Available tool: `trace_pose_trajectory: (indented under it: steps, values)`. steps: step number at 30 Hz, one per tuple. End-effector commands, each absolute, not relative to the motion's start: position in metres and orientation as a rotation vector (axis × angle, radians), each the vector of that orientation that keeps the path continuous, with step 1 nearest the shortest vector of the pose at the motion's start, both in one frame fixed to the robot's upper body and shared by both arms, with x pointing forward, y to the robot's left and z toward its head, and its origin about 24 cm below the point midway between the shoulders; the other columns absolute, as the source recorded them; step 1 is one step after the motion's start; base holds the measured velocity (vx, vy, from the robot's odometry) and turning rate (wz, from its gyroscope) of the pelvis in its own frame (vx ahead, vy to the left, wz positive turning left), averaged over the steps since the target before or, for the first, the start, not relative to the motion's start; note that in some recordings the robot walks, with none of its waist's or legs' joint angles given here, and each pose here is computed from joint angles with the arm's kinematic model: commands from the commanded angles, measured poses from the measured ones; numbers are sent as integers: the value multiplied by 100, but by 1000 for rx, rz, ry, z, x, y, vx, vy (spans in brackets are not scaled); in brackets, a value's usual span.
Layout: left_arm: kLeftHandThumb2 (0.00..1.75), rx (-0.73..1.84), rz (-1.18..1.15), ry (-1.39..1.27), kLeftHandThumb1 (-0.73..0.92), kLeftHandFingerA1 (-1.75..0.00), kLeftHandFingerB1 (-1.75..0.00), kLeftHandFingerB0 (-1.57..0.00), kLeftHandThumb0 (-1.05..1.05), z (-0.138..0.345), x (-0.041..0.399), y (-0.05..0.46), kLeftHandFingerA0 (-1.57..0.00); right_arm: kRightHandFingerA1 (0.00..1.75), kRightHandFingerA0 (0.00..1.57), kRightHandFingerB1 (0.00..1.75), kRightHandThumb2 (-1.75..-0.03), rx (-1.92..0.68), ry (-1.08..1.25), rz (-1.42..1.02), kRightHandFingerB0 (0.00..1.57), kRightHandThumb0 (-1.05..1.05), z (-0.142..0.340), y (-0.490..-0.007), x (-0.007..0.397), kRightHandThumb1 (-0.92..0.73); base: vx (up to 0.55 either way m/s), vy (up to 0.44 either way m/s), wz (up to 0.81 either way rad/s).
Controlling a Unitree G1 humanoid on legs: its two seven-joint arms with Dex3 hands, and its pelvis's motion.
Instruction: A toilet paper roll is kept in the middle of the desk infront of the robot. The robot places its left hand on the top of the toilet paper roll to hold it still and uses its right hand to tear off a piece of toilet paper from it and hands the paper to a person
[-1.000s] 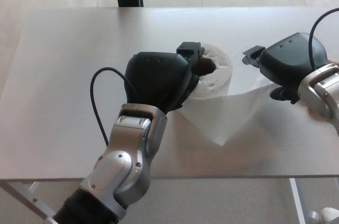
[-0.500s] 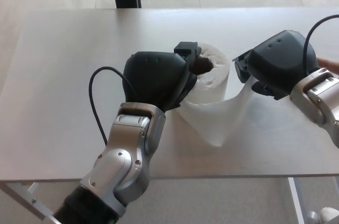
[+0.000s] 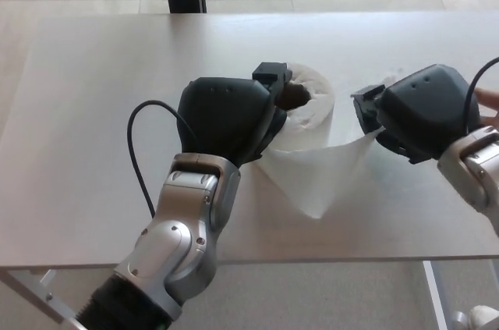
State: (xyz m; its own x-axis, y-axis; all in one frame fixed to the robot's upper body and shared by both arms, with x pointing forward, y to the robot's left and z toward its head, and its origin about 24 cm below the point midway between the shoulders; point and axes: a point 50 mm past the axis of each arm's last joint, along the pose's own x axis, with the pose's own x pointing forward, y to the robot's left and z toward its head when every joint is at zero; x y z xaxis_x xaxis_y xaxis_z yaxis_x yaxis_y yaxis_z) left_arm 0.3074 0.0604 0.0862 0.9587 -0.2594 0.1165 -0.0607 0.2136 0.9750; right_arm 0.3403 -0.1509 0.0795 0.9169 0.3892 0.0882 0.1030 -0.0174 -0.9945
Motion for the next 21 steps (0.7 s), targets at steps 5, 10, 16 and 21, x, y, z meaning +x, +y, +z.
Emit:
trace_pose_trajectory:
  steps: [5, 10, 16, 21]
  values:
    - [71, 1422, -228, -78, 70, -145, -60, -63, -42, 47, 298, 77, -91, 175, 99, 139, -123, -724, -101, -152, 87, -27, 81, -147, 336, -48, 0, 0, 0]
    - [72, 1430, -233, -66, 72, -146, -76, -73, -43, 44, 297, 76, -88, 175, 103, 153, -138, -311, -63, -272, 91, -29, 90, -137, 338, -40, 0, 0, 0]
    - [74, 1438, -230, -42, 72, -150, -64, -61, -44, 42, 296, 77, -88, 175, 111, 162, -129, 44, 18, -339, 87, -30, 95, -129, 339, -40, 0, 0, 0]
    - [69, 1424, -238, -44, 74, -140, -76, -70, -44, 39, 294, 78, -89, 175, 113, 154, -122, 248, 83, -399, 91, -28, 95, -132, 338, -45, 0, 0, 0]
